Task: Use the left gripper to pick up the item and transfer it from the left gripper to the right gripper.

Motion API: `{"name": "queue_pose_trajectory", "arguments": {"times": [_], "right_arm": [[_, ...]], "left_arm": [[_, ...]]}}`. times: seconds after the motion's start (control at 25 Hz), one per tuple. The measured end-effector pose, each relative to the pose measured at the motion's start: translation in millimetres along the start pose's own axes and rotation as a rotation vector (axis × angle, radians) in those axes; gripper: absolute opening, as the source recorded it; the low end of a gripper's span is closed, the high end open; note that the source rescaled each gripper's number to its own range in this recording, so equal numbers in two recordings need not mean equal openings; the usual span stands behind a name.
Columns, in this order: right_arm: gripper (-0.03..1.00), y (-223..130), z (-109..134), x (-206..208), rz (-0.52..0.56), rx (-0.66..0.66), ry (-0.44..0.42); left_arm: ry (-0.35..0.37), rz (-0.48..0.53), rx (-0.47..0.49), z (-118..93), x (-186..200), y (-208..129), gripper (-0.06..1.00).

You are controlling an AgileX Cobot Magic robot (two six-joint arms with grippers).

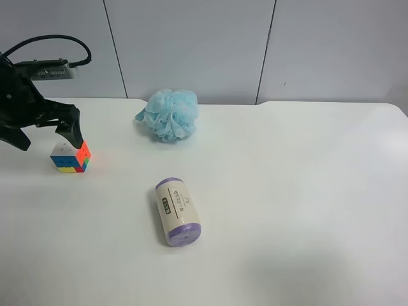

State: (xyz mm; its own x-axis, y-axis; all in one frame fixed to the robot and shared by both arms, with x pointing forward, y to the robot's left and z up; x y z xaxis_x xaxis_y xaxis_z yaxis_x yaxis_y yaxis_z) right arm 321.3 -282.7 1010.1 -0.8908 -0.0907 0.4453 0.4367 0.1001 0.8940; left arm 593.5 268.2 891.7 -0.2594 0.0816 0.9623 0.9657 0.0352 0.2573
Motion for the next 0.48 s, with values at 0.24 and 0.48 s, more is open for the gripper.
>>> {"name": "queue_pose_trajectory", "arguments": {"times": [0.24,0.48], "right_arm": [[1.0,0,0,0,0.0,0.0,0.0],[1.0,0,0,0,0.0,0.0,0.0]], "left_arm": [[0.002,-0.013,0.002,1,-14,6,1.0],[0.003,-0.032,0.004,2,-23,12,1.0]]}}
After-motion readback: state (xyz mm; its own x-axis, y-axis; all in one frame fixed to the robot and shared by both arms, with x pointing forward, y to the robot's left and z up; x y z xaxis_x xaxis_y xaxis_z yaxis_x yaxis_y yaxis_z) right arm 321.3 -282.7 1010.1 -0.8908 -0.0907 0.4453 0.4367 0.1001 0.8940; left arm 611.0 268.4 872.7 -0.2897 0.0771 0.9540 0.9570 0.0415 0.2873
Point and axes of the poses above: a point on each arm's last joint axis where the gripper is mounted, x pointing back along that axis away from the gripper, z along the wrist's bending axis when the last joint is at zero, y = z × x, the point moved 10 cm from there along -x, pointing out along that axis toward the gripper, and after that the axes turned 2 degrees about x, right-handed, at the moved point
